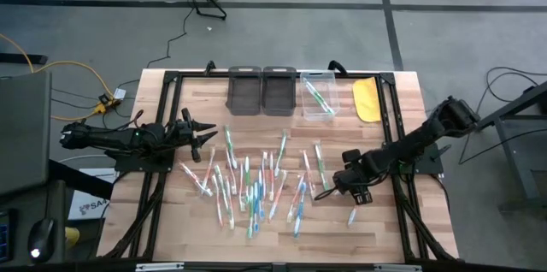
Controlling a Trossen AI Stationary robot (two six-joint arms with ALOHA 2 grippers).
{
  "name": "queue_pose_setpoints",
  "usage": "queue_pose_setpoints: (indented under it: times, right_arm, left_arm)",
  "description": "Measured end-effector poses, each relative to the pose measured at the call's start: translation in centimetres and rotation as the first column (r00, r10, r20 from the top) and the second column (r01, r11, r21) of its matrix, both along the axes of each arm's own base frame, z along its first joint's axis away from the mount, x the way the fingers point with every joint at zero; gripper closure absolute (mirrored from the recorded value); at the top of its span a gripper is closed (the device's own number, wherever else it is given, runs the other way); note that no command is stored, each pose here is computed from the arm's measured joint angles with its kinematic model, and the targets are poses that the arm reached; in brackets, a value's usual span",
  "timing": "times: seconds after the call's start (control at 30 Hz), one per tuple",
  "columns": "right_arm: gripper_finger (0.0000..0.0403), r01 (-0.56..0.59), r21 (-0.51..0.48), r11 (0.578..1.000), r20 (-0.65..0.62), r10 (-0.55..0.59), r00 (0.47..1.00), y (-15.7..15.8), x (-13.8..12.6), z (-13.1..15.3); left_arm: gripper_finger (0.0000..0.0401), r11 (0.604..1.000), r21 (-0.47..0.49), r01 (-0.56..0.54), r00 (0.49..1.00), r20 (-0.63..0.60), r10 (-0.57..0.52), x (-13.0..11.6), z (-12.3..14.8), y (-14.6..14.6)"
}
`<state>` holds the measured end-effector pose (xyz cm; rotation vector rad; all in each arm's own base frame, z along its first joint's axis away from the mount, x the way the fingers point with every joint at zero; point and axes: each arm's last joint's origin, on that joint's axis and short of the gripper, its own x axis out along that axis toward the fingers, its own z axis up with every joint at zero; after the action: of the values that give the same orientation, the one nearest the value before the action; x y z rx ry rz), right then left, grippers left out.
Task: Pick & Place Toothbrushes
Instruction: Put the orange toothbrush into the right black bin
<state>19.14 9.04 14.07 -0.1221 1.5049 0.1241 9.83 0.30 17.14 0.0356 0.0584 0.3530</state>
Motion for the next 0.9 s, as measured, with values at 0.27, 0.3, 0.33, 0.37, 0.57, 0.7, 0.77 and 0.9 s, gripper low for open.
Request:
queue_pose_setpoints:
  times: [0.27,0.3,0.33,0.37,0.57,0.7,0.77,0.9]
  right_arm:
    - [0.03,0.027,-0.002,1.0,-0.018,-0.027,0.999,0.2,0.2,-0.7]
    - [0.0312,0.036,0.0,0.999,-0.016,-0.036,0.999,0.2,0.2,-0.7]
    - [0.0325,0.049,0.0,0.999,-0.015,-0.049,0.999,0.2,0.2,-0.6]
    - [0.0338,0.058,0.0,0.998,-0.014,-0.058,0.998,0.2,0.3,-0.6]
    - [0.0386,0.112,0.014,0.994,0.009,-0.112,0.994,0.4,0.8,-0.3]
    - [0.0381,0.212,0.044,0.976,0.009,-0.213,0.977,0.3,1.4,0.4]
    - [0.0387,0.27,0.075,0.96,-0.023,-0.269,0.963,0.1,1.8,0.9]
    - [0.039,0.333,0.113,0.936,-0.035,-0.331,0.943,-0.3,2.8,2.1]
  left_arm:
    - [0.03,1.0,-0.001,0.0,1.0,0.001,0.0,0.0,0.0,0.0]
    - [0.03,1.0,-0.002,0.0,1.0,0.002,0.0,0.0,0.0,0.0]
    - [0.03,1.0,-0.002,0.0,1.0,0.003,0.0,0.0,0.0,0.0]
    - [0.03,1.0,-0.002,-0.001,1.0,0.004,0.001,0.0,0.0,0.0]
    - [0.03,1.0,-0.002,-0.001,1.0,0.008,0.001,0.0,0.0,0.0]
    - [0.03,1.0,-0.002,-0.001,1.0,-0.005,0.001,0.1,-0.1,0.0]
    - [0.03,1.0,-0.001,-0.001,1.0,-0.019,0.001,0.3,-0.2,0.0]
    - [0.03,1.0,0.002,-0.001,0.999,-0.042,0.001,0.7,-0.4,-0.1]
